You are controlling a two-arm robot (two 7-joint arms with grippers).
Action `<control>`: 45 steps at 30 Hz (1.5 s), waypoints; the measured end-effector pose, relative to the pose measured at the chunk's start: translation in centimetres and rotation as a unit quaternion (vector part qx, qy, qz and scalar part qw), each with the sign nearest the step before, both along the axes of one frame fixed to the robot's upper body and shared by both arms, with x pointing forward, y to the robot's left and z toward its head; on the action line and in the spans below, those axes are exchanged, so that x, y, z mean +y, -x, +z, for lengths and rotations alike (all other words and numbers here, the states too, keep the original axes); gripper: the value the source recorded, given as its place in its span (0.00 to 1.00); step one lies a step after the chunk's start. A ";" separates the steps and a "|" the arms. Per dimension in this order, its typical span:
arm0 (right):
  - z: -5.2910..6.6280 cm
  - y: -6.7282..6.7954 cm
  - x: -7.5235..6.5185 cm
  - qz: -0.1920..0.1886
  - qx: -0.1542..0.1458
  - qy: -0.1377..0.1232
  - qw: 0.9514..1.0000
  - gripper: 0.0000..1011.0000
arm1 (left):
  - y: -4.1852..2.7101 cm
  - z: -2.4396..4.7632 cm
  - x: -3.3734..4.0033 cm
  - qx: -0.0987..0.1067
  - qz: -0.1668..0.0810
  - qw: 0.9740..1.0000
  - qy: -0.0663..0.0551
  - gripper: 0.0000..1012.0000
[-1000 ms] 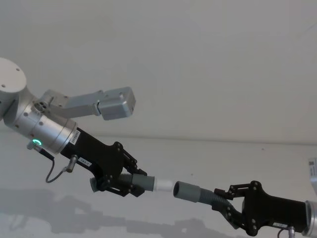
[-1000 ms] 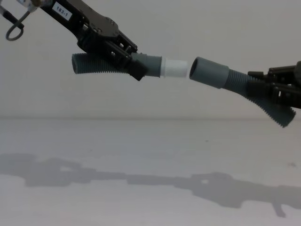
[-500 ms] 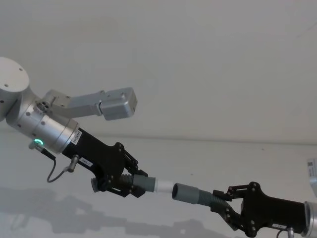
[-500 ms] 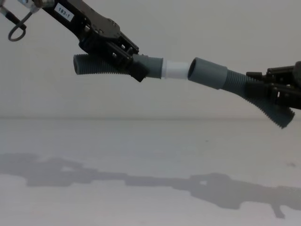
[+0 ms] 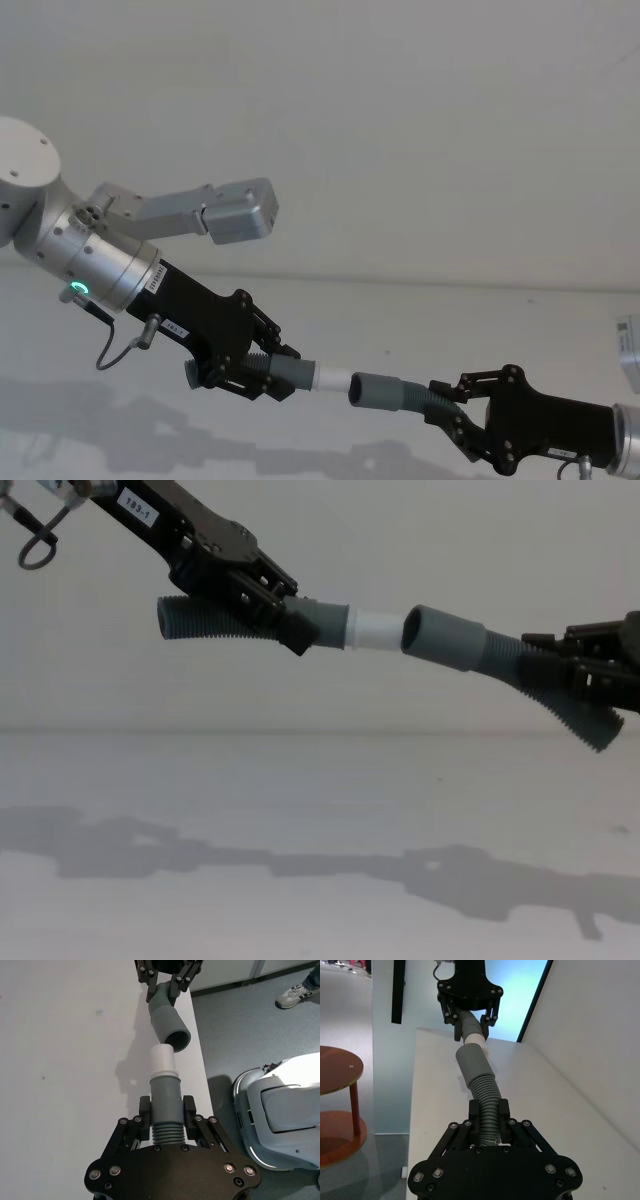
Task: Use both hands to pick up one end of the pipe from the table, align the ends, and insert them.
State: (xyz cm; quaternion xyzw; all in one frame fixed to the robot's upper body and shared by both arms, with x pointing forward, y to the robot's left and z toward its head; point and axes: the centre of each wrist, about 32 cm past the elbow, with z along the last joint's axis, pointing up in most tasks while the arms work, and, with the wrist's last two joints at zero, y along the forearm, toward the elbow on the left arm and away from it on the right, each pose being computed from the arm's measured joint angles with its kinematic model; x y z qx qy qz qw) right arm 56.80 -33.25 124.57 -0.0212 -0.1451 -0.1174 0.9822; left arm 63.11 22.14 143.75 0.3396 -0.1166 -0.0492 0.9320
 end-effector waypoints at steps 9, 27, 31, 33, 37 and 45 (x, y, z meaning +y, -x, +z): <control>-0.1 -0.1 -0.1 -0.005 0.005 0.003 1.000 0.19 | 0.16 0.04 0.13 -0.001 0.002 1.000 0.000 0.35; 0.0 -0.3 -0.2 -0.006 0.008 0.011 1.000 0.19 | 0.29 0.04 0.52 -0.002 0.011 1.000 -0.001 0.35; 0.0 -0.4 -0.1 -0.005 0.009 0.012 1.000 0.19 | 0.16 -0.03 0.55 -0.002 0.011 1.000 0.000 0.35; 0.0 -0.4 -0.1 -0.004 0.009 0.012 1.000 0.19 | 0.04 -0.05 0.54 -0.002 0.011 1.000 0.001 0.35; 0.0 -0.5 0.0 -0.004 0.010 0.010 1.000 0.19 | -0.13 -0.13 0.49 -0.002 0.008 1.000 0.002 0.35; 0.2 -0.7 0.2 -0.003 0.009 0.008 1.000 0.19 | -0.44 -0.29 0.36 0.000 0.004 1.000 0.003 0.35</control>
